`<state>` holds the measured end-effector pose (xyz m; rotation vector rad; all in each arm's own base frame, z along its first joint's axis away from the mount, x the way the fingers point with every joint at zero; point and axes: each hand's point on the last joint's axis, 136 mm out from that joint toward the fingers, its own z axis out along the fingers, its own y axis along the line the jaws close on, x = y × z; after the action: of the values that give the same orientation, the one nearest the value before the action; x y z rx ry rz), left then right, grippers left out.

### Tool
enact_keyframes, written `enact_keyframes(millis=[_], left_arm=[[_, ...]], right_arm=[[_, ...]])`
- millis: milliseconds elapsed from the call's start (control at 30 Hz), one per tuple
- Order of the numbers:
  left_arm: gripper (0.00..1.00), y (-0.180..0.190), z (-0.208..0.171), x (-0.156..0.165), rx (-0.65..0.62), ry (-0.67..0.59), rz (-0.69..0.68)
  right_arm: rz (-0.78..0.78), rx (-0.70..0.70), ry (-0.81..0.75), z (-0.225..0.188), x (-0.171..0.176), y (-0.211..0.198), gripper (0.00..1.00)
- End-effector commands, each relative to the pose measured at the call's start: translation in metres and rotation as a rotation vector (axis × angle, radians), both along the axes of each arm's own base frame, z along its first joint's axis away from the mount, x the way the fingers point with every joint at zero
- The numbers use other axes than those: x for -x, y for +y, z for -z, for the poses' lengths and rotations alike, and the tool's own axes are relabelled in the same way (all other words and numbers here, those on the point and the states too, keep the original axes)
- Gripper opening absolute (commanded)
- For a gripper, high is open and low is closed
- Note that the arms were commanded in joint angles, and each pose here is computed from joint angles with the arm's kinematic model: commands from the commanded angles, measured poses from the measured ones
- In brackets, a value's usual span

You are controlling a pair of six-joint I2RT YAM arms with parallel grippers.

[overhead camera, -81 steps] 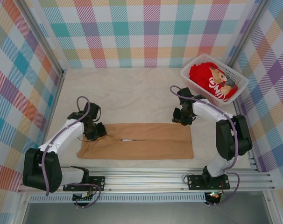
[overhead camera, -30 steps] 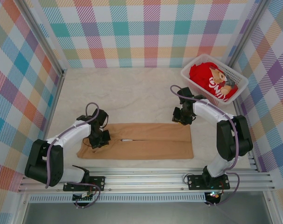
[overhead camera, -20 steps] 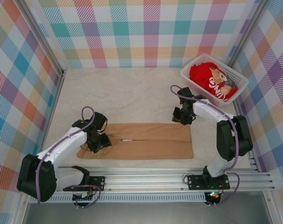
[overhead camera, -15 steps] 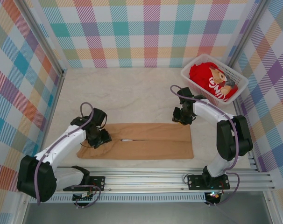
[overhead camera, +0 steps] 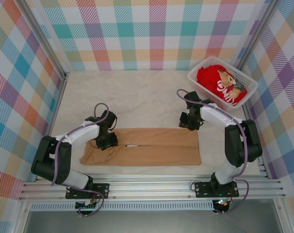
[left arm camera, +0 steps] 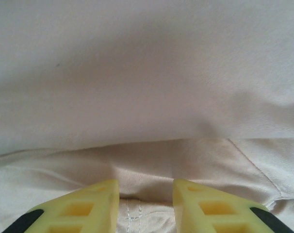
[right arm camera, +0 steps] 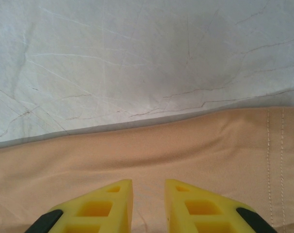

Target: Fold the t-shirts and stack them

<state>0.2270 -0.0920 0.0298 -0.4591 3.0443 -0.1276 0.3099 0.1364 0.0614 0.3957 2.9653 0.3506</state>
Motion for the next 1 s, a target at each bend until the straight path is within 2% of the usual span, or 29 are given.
enact_keyframes(millis=[0, 167, 500, 800, 967], left_arm=[[0.35, 0.004, -0.001, -0.002, 0.009, -0.034, 0.022], [0.31, 0.002, 0.012, 0.013, 0.027, 0.032, 0.002], [0.24, -0.007, -0.003, 0.023, 0.104, 0.009, -0.054], [0.24, -0.007, 0.003, 0.036, 0.111, 0.042, -0.055], [0.33, -0.004, 0.003, 0.034, 0.085, 0.035, -0.041]], right_arm=[[-0.004, -0.014, 0.013, -0.002, 0.007, 0.002, 0.24], [-0.005, -0.017, 0.008, -0.003, 0.004, 0.003, 0.24], [-0.002, -0.018, 0.005, -0.002, 0.002, 0.004, 0.24], [0.000, -0.029, 0.009, 0.000, 0.001, 0.006, 0.24], [0.000, -0.028, 0.010, -0.001, 0.002, 0.006, 0.24]])
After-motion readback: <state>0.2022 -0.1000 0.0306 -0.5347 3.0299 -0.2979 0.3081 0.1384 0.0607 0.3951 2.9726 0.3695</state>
